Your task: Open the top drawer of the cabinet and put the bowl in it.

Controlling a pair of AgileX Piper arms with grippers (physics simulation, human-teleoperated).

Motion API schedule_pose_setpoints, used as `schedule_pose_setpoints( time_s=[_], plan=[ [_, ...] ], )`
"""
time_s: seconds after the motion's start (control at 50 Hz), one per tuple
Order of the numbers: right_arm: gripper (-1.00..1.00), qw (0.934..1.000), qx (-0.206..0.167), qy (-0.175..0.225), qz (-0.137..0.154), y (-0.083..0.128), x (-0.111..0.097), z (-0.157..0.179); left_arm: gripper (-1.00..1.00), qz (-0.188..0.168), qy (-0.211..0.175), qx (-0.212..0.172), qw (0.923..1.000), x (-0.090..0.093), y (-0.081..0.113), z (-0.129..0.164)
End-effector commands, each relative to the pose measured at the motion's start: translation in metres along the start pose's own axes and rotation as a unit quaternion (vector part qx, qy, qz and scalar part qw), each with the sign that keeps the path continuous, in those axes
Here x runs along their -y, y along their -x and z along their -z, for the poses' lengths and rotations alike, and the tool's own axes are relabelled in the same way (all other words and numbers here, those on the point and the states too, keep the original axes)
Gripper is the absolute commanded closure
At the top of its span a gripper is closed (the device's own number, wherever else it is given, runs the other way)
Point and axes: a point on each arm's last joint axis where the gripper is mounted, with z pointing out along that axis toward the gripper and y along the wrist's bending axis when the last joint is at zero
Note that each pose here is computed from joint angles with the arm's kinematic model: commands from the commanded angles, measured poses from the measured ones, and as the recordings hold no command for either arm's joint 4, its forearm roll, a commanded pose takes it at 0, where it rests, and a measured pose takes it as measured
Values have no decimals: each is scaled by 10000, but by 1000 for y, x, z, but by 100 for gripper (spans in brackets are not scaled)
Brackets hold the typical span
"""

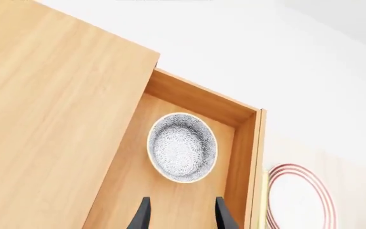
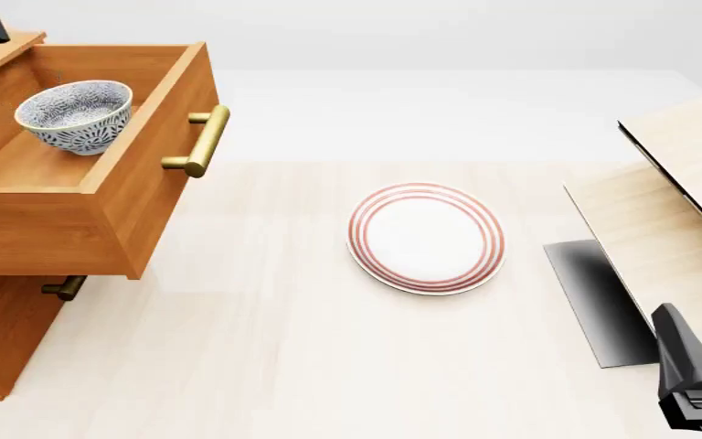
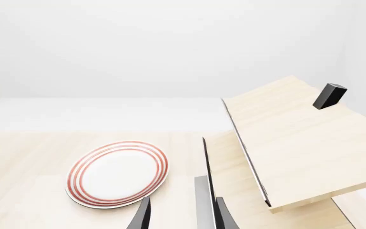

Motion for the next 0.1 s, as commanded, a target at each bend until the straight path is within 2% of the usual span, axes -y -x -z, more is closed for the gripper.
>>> schedule_pose_setpoints(
  time_s=[0.02, 0.1],
  plan=[
    [-100, 10000, 2, -5, -1, 0, 0, 0, -100, -96, -79, 37, 9999, 1, -6, 23],
    [-100, 10000, 1, -6, -2, 0, 0, 0, -100, -125, -95, 51, 9999, 1, -9, 30]
  ],
)
